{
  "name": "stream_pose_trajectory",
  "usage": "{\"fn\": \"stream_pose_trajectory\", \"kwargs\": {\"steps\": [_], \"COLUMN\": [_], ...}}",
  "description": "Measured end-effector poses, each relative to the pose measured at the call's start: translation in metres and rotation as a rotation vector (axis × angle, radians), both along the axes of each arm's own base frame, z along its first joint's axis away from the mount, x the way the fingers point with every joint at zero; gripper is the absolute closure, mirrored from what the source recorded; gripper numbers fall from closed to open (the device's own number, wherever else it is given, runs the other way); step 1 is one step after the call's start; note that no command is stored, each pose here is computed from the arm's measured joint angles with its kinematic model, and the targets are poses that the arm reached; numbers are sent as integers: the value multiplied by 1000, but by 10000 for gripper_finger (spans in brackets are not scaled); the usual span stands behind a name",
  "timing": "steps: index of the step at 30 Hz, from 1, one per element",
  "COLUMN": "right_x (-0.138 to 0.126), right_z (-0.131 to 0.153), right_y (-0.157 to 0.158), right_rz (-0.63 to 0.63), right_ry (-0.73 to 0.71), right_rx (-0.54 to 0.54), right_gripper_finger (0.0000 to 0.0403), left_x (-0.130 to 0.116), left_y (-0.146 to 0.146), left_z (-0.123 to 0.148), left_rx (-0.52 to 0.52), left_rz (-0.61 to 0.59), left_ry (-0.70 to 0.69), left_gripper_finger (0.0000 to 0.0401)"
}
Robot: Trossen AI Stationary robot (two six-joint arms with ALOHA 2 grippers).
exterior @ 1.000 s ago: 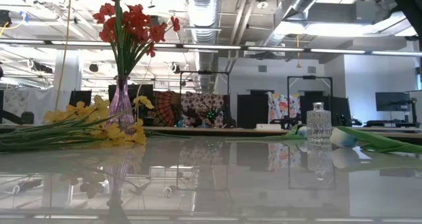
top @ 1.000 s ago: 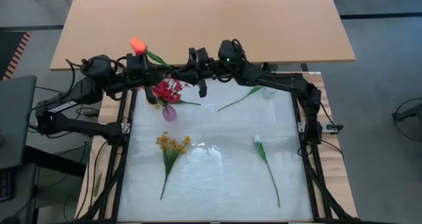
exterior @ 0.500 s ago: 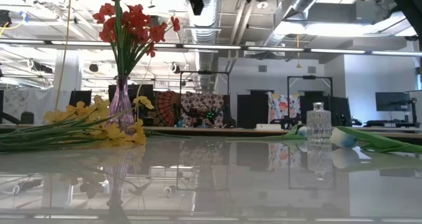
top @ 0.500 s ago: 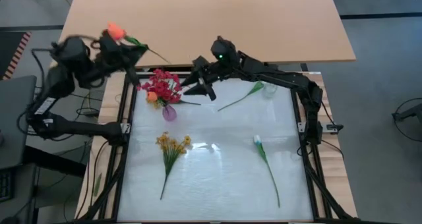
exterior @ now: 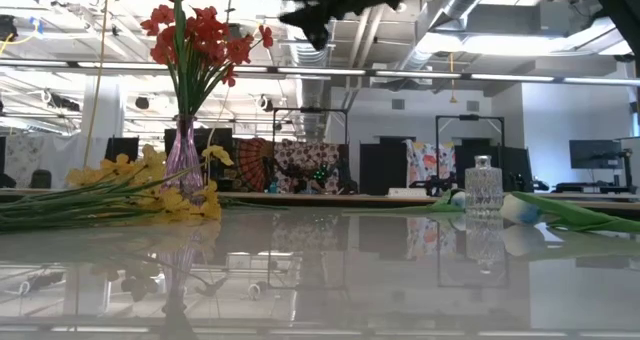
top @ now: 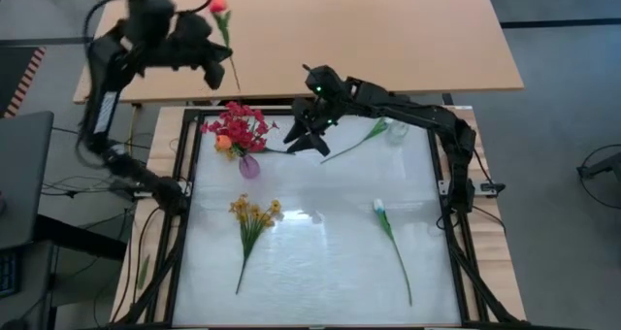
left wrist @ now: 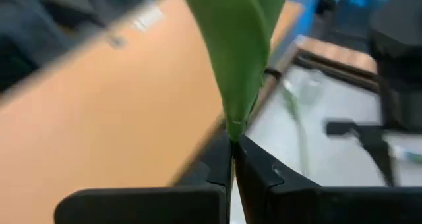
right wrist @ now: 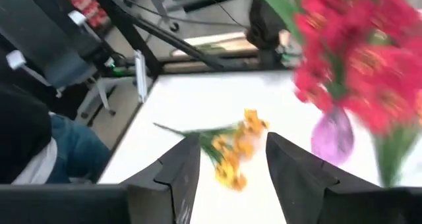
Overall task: Sort flowers into vase by color
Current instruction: Put the orange tulip into the purple vase
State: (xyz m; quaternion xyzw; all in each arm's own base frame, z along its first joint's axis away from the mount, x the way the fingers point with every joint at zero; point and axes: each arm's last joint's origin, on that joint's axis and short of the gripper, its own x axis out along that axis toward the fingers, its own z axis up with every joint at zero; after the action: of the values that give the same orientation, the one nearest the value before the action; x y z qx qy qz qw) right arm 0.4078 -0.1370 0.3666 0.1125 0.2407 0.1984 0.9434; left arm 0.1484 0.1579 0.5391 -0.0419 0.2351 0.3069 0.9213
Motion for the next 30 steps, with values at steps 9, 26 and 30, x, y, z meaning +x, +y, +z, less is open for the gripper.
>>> {"fn": "stream_pose_trajectory", "kwargs": {"steps": [9,26,30], "right_x": [-18,-13,-14], "right_z": [-9,-12,-12], "right_y": [-23,-13,-15], "right_rz": [-22,64,60], "right_ry": [92,56,56], "right_rx": [-16,-73,-73], "right_gripper_finger": [261,311,316], "left_x": [13,46,51], "left_y": [61,35,28], "left_z": [-40,-51,-53], "left_rx": [-314,-351,-340], "left_rz": [-55,-151,-134], "left_ry": [21,145,192], "left_gripper_finger": [401,401,401]}}
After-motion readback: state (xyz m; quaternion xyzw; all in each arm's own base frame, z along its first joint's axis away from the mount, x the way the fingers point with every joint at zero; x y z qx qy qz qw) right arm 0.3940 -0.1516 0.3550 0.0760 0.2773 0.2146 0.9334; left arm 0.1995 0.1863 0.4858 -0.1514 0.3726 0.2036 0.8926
